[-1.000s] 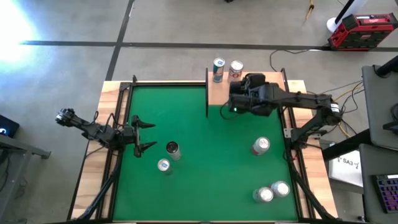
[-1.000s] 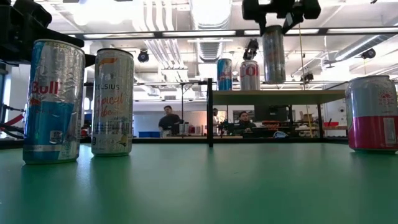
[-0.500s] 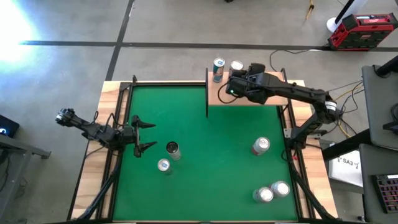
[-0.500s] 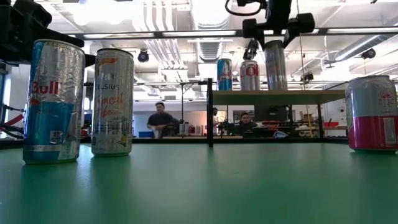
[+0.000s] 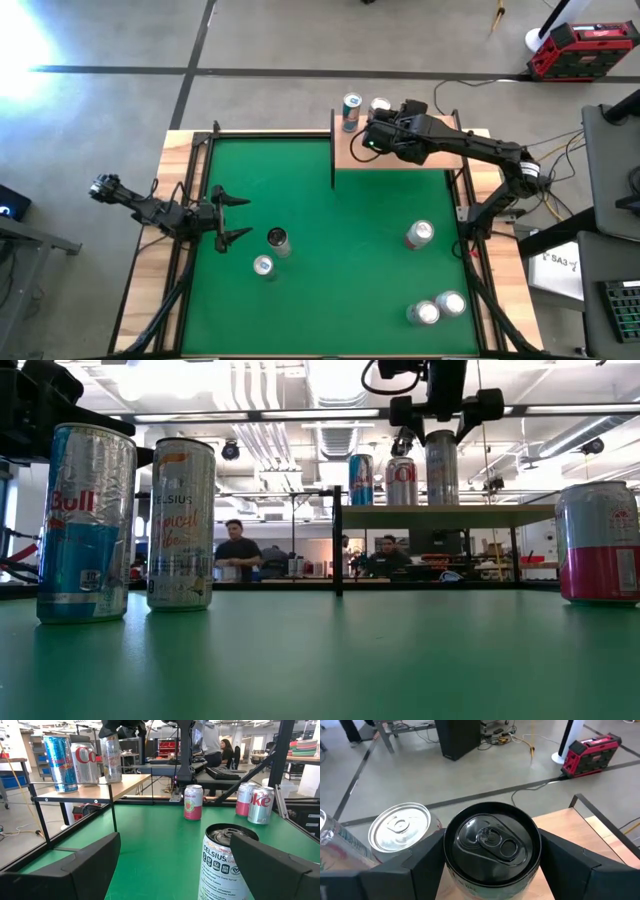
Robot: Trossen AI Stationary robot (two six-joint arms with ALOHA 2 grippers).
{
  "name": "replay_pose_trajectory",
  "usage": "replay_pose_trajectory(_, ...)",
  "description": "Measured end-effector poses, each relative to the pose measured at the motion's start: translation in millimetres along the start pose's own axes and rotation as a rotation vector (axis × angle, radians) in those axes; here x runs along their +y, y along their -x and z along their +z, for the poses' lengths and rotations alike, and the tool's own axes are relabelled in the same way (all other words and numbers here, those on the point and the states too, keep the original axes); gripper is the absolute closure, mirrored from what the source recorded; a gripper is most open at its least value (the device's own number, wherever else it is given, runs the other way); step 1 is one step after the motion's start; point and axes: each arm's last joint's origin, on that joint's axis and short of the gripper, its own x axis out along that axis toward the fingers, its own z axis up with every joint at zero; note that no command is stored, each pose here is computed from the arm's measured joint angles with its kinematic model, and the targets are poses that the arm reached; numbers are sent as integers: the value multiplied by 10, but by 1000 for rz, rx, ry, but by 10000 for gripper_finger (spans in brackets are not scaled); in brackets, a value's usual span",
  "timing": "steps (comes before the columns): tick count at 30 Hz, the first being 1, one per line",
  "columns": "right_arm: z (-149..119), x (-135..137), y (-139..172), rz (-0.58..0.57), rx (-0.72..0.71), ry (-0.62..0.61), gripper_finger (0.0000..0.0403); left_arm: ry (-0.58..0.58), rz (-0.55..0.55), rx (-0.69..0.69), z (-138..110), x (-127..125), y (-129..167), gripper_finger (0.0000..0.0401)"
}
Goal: Place canned beverage on shelf
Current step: Put the top white-yellow soda can on the shelf
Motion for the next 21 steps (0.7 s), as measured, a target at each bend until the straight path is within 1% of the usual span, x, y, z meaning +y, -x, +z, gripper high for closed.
replay_pose_trajectory(7,-17,3,23,7,4,-4,129,0,0,0,0,0,0,40)
replay_pose_trajectory(10,-23,3,33,10,7,-1,121,0,0,0,0,0,0,40)
replay_pose_trajectory(13,-43,5,49,16,22,4,99,0,0,0,0,0,0,40)
replay_pose_trajectory(19,-69,12,84,29,36,11,40,0,0,0,0,0,0,40)
replay_pose_trajectory(21,-82,13,101,35,47,10,27,0,0,0,0,0,0,40)
